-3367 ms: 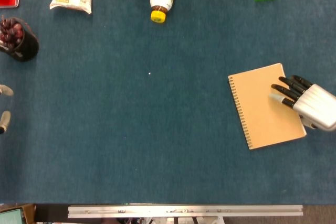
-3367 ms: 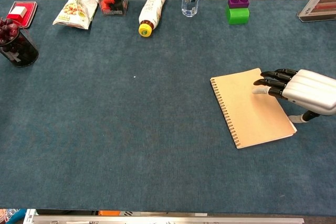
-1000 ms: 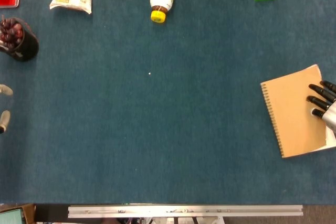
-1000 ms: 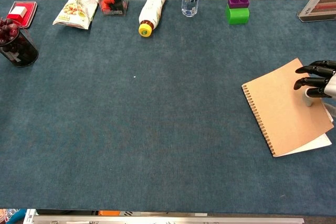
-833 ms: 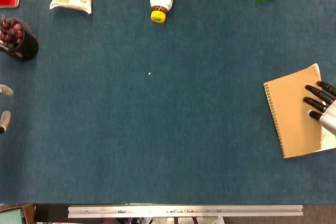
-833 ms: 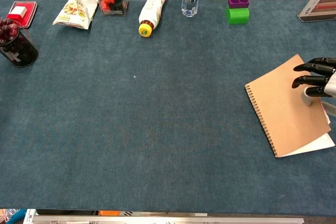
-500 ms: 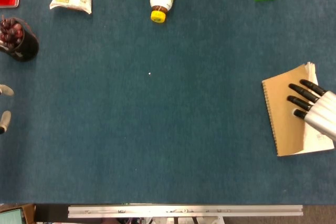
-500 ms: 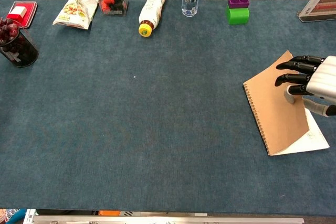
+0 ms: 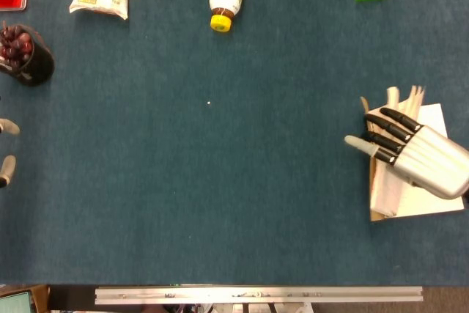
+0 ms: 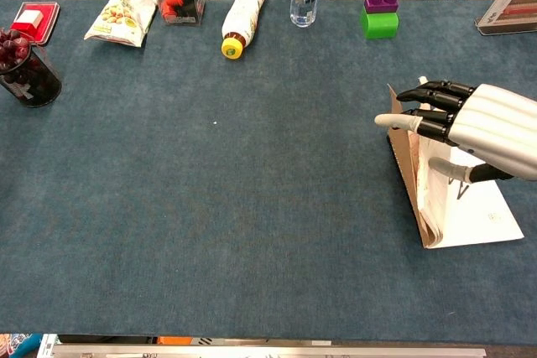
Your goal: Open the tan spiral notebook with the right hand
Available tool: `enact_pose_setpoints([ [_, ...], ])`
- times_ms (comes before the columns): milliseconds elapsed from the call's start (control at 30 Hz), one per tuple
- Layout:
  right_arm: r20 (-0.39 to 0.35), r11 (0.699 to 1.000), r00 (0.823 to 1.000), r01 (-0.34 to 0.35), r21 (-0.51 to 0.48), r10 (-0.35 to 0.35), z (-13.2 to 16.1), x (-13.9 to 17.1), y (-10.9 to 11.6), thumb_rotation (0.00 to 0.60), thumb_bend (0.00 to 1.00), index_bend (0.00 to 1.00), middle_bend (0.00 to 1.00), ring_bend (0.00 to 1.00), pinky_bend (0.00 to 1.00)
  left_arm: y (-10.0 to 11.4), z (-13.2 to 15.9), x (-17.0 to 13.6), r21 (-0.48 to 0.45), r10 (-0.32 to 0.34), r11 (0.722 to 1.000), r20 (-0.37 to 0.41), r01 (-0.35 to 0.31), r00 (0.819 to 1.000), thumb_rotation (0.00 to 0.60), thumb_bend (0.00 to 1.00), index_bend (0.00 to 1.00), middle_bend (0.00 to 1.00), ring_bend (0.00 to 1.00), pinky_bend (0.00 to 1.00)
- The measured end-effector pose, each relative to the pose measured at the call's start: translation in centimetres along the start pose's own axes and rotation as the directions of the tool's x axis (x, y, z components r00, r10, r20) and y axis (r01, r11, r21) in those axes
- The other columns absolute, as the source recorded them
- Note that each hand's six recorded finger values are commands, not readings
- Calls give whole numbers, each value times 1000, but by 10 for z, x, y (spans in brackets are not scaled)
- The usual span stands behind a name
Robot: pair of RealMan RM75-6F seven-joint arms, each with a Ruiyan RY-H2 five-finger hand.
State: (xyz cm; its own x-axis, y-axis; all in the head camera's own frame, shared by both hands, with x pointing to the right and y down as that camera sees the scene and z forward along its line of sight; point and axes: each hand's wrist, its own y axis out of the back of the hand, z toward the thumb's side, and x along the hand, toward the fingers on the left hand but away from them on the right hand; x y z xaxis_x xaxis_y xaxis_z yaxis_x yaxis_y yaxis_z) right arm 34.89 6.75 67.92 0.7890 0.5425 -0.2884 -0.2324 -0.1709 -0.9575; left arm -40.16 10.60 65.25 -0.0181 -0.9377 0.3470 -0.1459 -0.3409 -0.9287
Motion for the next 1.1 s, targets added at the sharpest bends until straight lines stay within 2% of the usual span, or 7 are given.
enact_pose_setpoints([
  [567,-36,988,997,67,-138,-73,28,-33,-21,600,334,108,311,125,169,1,-2,0,2,5,1000,-4,-5,1000,600,322,375,110,164,261],
  [833,-56,975,990,114,-190,-127,39,-40,-19,600,336,108,317,130,170,2,-1,0,0,5,1000,-3,-5,1000,600,321,375,110,164,261],
  [1100,-55,968,984,155,-199,-169,39,-43,-14,600,335,108,317,131,170,1,-1,0,3,1,1000,-2,-1,1000,600,321,375,110,164,261],
])
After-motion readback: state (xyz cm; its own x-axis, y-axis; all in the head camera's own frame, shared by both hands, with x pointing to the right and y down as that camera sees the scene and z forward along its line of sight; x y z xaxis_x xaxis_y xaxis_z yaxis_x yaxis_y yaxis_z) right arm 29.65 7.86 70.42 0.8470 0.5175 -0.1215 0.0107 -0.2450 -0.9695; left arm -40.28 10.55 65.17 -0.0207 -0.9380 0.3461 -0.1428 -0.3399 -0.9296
